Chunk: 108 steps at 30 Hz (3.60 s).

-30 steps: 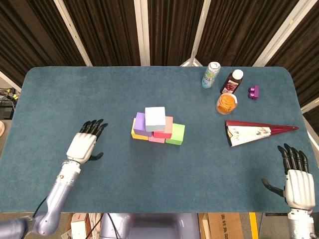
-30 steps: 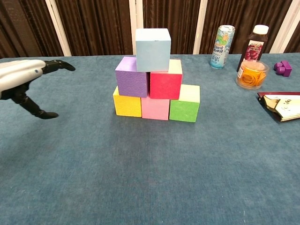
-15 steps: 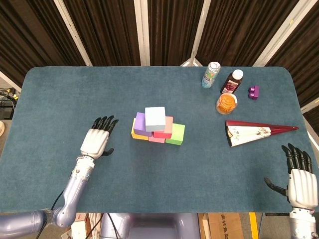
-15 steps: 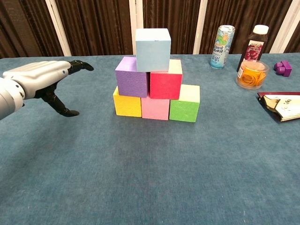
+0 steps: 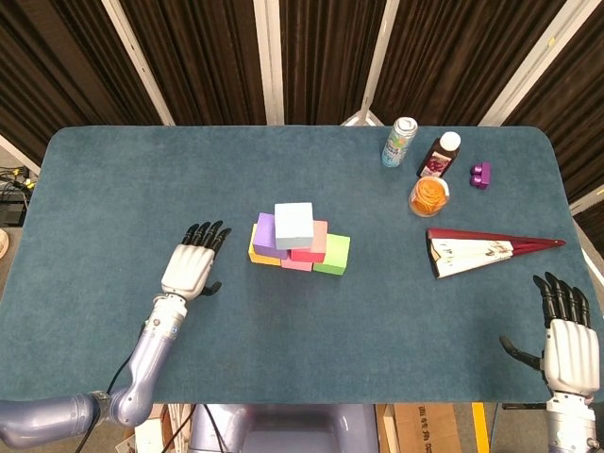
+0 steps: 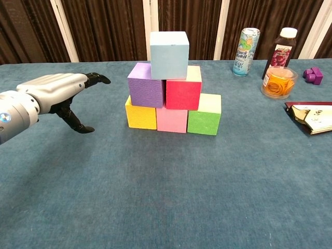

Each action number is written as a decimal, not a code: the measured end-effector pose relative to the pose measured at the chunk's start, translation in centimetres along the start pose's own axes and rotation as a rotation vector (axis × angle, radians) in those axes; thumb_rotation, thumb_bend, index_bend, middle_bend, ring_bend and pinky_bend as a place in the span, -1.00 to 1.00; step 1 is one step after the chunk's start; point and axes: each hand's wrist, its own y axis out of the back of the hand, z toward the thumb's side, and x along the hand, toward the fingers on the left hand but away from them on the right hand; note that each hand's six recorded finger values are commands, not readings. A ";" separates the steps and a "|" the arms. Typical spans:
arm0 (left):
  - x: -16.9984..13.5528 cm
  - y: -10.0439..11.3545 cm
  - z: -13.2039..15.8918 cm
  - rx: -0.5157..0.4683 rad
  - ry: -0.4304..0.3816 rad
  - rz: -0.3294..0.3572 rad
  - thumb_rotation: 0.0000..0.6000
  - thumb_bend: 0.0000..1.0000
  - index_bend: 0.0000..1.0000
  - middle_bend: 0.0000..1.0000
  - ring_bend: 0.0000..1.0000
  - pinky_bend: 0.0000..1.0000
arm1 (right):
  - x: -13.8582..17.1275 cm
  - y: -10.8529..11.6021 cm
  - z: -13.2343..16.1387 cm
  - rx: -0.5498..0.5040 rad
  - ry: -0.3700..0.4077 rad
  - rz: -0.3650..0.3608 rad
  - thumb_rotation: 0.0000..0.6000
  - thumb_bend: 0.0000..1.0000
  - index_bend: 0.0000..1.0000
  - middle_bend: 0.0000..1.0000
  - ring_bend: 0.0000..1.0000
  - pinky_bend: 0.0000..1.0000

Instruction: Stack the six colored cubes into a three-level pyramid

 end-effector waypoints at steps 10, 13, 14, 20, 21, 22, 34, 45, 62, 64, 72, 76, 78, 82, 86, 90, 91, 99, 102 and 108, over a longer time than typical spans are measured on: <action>0.0 -0.5 0.5 0.002 -0.016 -0.012 1.00 -0.45 -0.83 -1.00 -1.00 -1.00 | 0.0 0.0 0.0 -0.007 -0.008 0.000 1.00 -0.69 -0.77 -0.82 -0.87 -1.00; 0.0 -0.5 0.9 0.004 -0.023 -0.012 1.00 -0.45 -0.83 -1.00 -1.00 -1.00 | 0.1 0.1 0.0 -0.010 -0.011 -0.002 1.00 -0.69 -0.77 -0.82 -0.87 -1.00; 0.0 -0.5 1.0 0.004 -0.026 -0.011 1.00 -0.45 -0.83 -1.00 -1.00 -1.00 | 0.1 0.1 0.0 -0.011 -0.012 -0.003 1.00 -0.69 -0.77 -0.82 -0.87 -1.00; -0.1 -0.7 1.7 0.005 -0.045 -0.015 1.00 -0.45 -0.83 -1.00 -1.00 -1.00 | 0.1 0.2 -0.1 -0.016 -0.018 -0.004 1.00 -0.69 -0.77 -0.82 -0.87 -1.00; -0.1 -0.7 1.8 0.006 -0.047 -0.015 1.00 -0.45 -0.83 -1.00 -1.00 -1.00 | 0.1 0.2 -0.1 -0.016 -0.020 -0.004 1.00 -0.69 -0.77 -0.82 -0.87 -1.00; -0.2 -0.7 1.9 0.007 -0.048 -0.015 1.00 -0.45 -0.83 -1.00 -1.00 -1.00 | 0.1 0.2 -0.1 -0.017 -0.022 -0.004 1.00 -0.69 -0.77 -0.82 -0.87 -1.00; -0.3 -0.6 2.9 0.011 -0.071 -0.004 1.00 -0.45 -0.83 -1.00 -1.00 -1.00 | 0.1 0.5 -0.4 -0.024 -0.035 -0.008 1.00 -0.69 -0.77 -0.82 -0.87 -1.00; -0.3 -0.9 3.6 0.015 -0.088 -0.005 1.00 -0.45 -0.83 -1.00 -1.00 -1.00 | 0.2 0.5 -0.4 -0.022 -0.041 -0.007 1.00 -0.69 -0.77 -0.82 -0.87 -1.00; -0.5 -0.9 4.7 0.020 -0.112 0.003 1.00 -0.45 -0.83 -1.00 -1.00 -1.00 | 0.1 0.6 -0.6 -0.027 -0.049 -0.007 1.00 -0.69 -0.77 -0.82 -0.87 -1.00; -0.5 -0.9 4.8 0.021 -0.112 0.004 1.00 -0.45 -0.83 -1.00 -1.00 -1.00 | 0.1 0.6 -0.6 -0.028 -0.049 -0.006 1.00 -0.69 -0.77 -0.82 -0.87 -1.00; -0.7 -0.9 4.5 0.035 -0.102 0.014 1.00 -0.45 -0.79 -1.00 -1.00 -1.00 | 0.2 0.8 -0.6 -0.033 -0.050 -0.006 1.00 -0.69 -0.77 -0.82 -0.87 -1.00; -0.6 -0.9 4.2 0.038 -0.093 0.017 1.00 -0.45 -0.74 -1.00 -1.00 -1.00 | 0.2 0.7 -0.6 -0.033 -0.051 -0.004 1.00 -0.69 -0.77 -0.82 -0.87 -1.00; -0.6 -0.8 4.1 0.040 -0.088 0.020 1.00 -0.45 -0.74 -1.00 -1.00 -1.00 | 0.2 0.7 -0.6 -0.029 -0.051 0.000 1.00 -0.69 -0.77 -0.82 -0.87 -1.00; -0.6 -0.3 3.9 0.035 -0.081 0.031 1.00 -0.45 -0.74 -1.00 -1.00 -1.00 | 0.2 0.6 -0.6 -0.016 -0.051 0.006 1.00 -0.69 -0.76 -0.82 -0.87 -1.00; -0.9 0.9 3.6 0.017 -0.081 0.058 1.00 -0.45 -0.74 -1.00 -1.00 -1.00 | 0.3 0.0 -0.6 -0.008 -0.052 0.039 1.00 -0.69 -0.74 -0.82 -0.87 -1.00; -1.8 3.3 2.8 -0.012 -0.087 0.121 1.00 -0.45 -0.75 -1.00 -1.00 -1.00 | 0.4 -1.4 -0.1 -0.018 -0.038 0.124 1.00 -0.69 -0.74 -0.82 -0.87 -1.00; -2.0 4.0 2.4 -0.020 -0.088 0.138 1.00 -0.45 -0.75 -1.00 -1.00 -1.00 | 0.4 -1.8 0.1 -0.019 -0.031 0.145 1.00 -0.69 -0.74 -0.82 -0.87 -1.00; -5.3 9.0 -2.5 -0.094 -0.081 0.263 1.00 -0.45 -0.75 -1.00 -1.00 -1.00 | 0.5 -5.5 3.4 0.027 0.058 0.278 1.00 -0.69 -0.72 -0.82 -0.87 -1.00; -6.8 9.9 -4.3 -0.121 -0.085 0.290 1.00 -0.45 -0.75 -1.00 -1.00 -1.00 | 0.3 -6.9 5.4 0.037 0.099 0.330 1.00 -0.69 -0.71 -0.82 -0.87 -1.00; -9.8 10.3 -7.7 -0.171 -0.082 0.341 1.00 -0.45 -0.75 -1.00 -1.00 -1.00 | -0.7 -8.3 8.8 0.049 0.144 0.360 1.00 -0.69 -0.71 -0.82 -0.87 -1.00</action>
